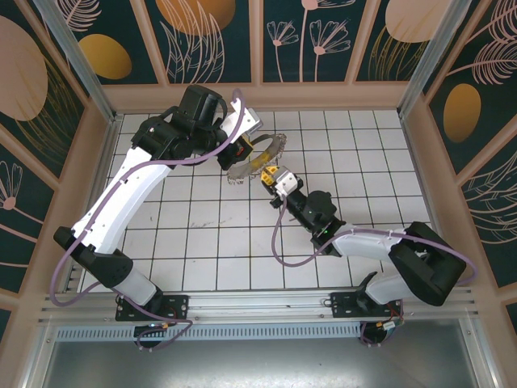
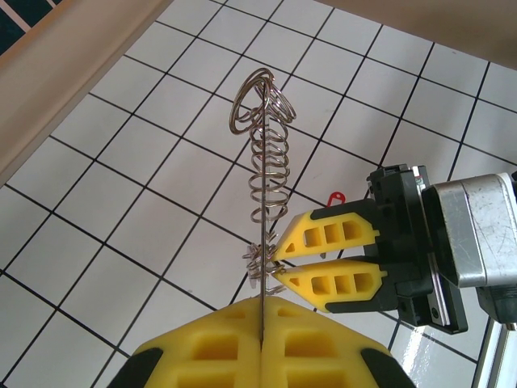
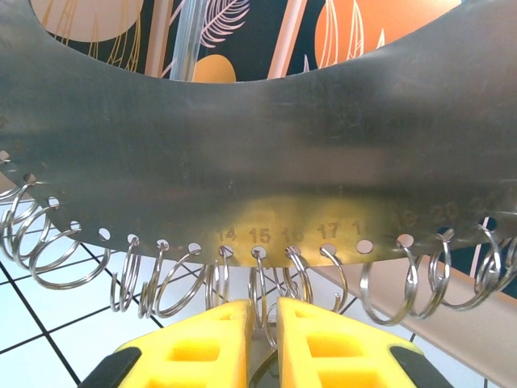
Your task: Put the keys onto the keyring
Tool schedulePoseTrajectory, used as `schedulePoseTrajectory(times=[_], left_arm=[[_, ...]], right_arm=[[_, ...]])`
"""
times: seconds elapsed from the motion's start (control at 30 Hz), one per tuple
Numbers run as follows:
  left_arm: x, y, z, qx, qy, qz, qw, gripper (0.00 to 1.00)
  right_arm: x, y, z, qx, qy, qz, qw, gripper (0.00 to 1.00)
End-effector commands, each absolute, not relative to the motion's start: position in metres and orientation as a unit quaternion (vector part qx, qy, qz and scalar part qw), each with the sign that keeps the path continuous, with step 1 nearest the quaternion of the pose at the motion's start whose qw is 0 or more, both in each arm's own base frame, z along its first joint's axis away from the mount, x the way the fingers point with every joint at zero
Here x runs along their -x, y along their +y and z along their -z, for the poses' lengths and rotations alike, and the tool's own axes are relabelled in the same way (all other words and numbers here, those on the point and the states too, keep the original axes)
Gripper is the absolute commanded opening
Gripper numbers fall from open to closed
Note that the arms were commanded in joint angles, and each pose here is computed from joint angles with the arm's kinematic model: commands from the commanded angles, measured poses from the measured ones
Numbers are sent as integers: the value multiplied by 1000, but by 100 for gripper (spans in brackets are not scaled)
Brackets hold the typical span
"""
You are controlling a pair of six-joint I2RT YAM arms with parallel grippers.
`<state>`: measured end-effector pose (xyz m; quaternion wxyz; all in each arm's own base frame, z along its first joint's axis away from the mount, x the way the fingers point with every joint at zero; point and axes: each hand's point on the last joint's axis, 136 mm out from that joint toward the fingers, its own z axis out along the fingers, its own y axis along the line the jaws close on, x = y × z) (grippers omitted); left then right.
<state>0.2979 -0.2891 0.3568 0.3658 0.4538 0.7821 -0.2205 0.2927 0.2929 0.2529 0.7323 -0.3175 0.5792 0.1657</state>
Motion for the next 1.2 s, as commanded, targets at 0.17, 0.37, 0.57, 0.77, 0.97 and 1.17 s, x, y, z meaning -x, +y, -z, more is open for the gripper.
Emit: schedulePoseTrajectory(times=[0.17,0.37,0.57,0.77,0.97,1.17], left_arm=[[-293,-289,-378,-451,768,228,394,0],[-293,-291,-379,-450,767,231,394,0],[-293,-291,-379,-450,766,232,395,0],[-294,-291,-379,-450,766,232,395,0],[-293,-291,-379,-450,766,233,395,0],[-293,-291,-379,-450,767,232,395,0]], right_arm=[[-290,288,-260,324,569,-171,736,14],[-291,295,-265,334,561,-181,736,13],[-293,298,-267,332,557,-184,739,13],[-296,300,-270,327,554,-186,743,13],[-298,304,-269,328,553,-186,743,16],[-298,301,-273,319,550,-189,749,15]])
